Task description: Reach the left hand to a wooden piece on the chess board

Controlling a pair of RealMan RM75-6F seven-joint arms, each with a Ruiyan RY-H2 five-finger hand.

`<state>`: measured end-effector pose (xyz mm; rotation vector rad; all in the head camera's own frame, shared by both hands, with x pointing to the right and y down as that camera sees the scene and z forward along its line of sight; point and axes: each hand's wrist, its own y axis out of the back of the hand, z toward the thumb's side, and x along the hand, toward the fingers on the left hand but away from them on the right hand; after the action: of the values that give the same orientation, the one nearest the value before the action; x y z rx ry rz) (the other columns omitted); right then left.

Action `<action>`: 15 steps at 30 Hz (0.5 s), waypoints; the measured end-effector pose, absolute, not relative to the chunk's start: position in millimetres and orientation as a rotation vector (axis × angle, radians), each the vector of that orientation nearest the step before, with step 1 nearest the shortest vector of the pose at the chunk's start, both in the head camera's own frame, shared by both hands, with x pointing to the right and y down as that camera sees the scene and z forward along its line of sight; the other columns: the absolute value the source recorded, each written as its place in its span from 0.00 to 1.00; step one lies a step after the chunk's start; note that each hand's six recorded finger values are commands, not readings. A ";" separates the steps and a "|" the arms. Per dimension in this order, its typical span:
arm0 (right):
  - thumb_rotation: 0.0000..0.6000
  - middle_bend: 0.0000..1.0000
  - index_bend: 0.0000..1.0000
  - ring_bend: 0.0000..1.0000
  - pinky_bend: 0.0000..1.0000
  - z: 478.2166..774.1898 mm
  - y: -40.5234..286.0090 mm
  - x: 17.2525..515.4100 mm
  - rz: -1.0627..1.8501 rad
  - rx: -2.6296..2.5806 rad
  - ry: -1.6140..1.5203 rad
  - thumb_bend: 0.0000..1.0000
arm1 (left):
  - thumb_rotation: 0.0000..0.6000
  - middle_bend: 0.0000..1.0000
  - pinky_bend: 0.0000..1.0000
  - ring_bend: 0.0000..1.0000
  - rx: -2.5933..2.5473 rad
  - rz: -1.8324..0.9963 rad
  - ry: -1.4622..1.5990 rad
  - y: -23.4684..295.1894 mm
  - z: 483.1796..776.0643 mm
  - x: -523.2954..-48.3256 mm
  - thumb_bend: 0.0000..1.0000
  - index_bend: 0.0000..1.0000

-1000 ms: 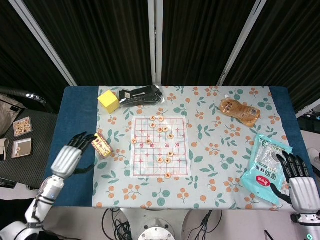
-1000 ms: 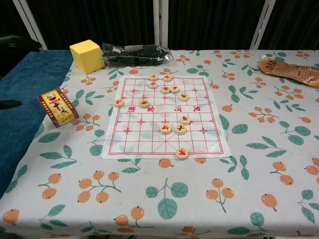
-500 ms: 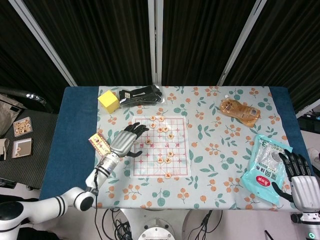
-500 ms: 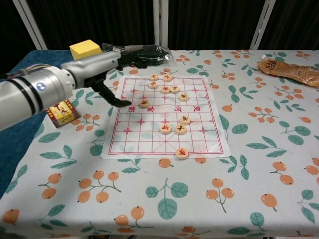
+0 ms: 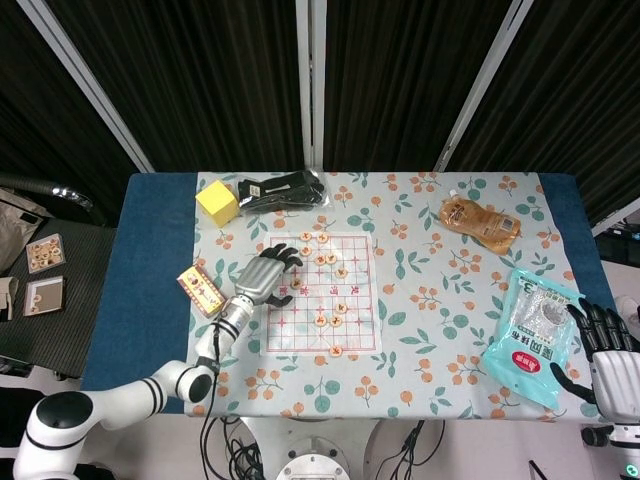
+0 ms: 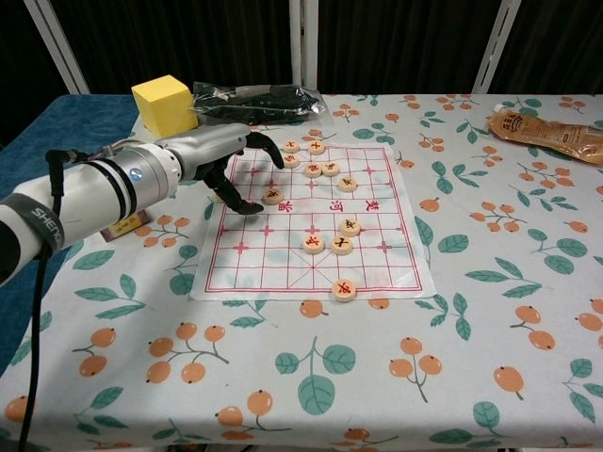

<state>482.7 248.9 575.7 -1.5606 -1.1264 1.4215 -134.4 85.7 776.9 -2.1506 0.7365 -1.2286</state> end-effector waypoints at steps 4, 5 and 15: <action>1.00 0.00 0.00 0.00 0.00 578.7 248.4 483.4 1.431 -1.565 -1.124 0.16 | 1.00 0.11 0.13 0.00 -2.155 -1.240 0.756 84.1 780.9 -138.2 0.26 0.32; 1.00 0.00 0.00 0.00 0.00 579.2 248.4 483.6 1.434 -1.564 -1.124 0.16 | 1.00 0.11 0.13 0.00 -2.156 -1.236 0.760 83.9 780.7 -137.8 0.27 0.32; 1.00 0.00 0.00 0.00 0.00 580.3 250.0 485.0 1.454 -1.558 -1.109 0.16 | 1.00 0.12 0.12 0.00 -2.142 -1.222 0.747 82.5 782.8 -139.3 0.29 0.32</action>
<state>485.0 250.0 580.3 -1.5581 -1.1085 1.4539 -139.3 82.5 782.8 -2.1418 0.7468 -1.2220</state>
